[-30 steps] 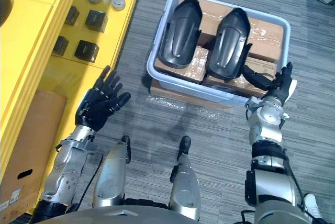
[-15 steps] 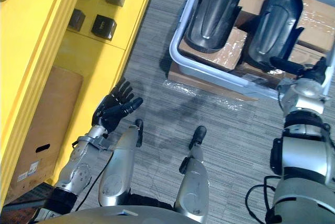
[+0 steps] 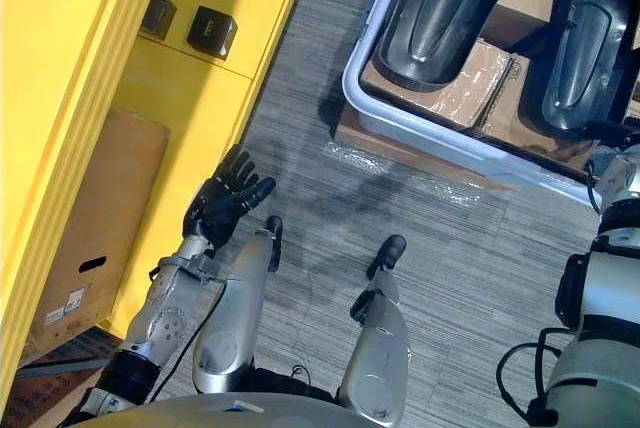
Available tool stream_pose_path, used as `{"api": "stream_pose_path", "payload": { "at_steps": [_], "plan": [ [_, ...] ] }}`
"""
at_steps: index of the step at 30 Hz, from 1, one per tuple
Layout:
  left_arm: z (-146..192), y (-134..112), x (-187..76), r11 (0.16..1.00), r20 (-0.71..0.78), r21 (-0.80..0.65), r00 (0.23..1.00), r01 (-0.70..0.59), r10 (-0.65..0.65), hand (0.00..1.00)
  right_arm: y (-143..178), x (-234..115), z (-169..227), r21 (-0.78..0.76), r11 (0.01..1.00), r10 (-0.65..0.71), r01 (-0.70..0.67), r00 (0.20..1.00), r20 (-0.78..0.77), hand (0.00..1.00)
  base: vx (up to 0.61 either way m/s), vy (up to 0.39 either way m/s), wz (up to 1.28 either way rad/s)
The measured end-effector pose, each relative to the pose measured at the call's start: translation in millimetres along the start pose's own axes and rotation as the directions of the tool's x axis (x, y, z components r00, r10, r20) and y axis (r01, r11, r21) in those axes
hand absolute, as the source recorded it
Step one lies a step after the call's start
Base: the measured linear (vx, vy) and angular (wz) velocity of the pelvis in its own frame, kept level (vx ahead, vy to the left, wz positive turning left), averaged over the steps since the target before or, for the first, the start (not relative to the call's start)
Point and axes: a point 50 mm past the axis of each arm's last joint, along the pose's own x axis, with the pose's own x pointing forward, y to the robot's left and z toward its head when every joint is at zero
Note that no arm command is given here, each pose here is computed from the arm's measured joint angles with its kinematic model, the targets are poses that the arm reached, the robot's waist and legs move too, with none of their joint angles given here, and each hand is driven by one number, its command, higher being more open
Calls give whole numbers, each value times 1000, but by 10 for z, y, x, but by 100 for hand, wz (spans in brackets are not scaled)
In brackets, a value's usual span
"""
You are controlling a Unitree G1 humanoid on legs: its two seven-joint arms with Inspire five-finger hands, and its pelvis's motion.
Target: Walk over and take three plastic housings, then place them on the shelf
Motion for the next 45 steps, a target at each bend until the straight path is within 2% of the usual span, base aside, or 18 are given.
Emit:
{"api": "stream_pose_path", "payload": {
  "at_steps": [6,15,22,25,29,33,35,39,43,45],
  "plan": [
    [17,10,-4,1000,19,-8,1000,-10,11,100,194,-28,-125,19,996,90,-89,994,-62,0,-49,-11,-5],
    [180,54,-72,1000,122,-10,992,-29,30,100,332,-39,-361,27,993,115,-113,985,-130,0,-22,6,1],
    [137,138,-209,998,98,2,994,-57,56,100,507,-73,-573,-24,994,99,-104,985,-143,0,-3,27,1],
    [139,168,-289,998,95,9,994,-55,53,100,484,-74,-539,-72,997,26,-33,996,-89,0,-6,50,-4],
    [190,185,-446,999,105,32,994,-31,27,100,539,-185,-340,-168,982,-62,87,987,148,0,15,39,-7],
    [324,8,-389,994,132,44,986,96,-101,100,566,-305,-106,-188,967,-102,172,937,336,0,25,25,-6],
    [318,-92,-314,988,95,24,983,155,-156,100,598,-341,-94,-195,964,-99,183,922,375,0,37,35,-3],
    [210,-325,-117,946,-59,-172,955,276,-289,100,731,-427,-95,-222,959,-66,177,901,430,0,18,44,-8],
    [-1,-480,26,887,-224,-353,893,300,-391,100,849,-486,-108,-256,953,-23,161,883,469,0,-2,42,-18],
    [-108,-568,155,852,-314,-435,838,291,-447,100,884,-514,-78,-277,947,-1,164,862,507,0,-22,40,-11]
  ]
}}
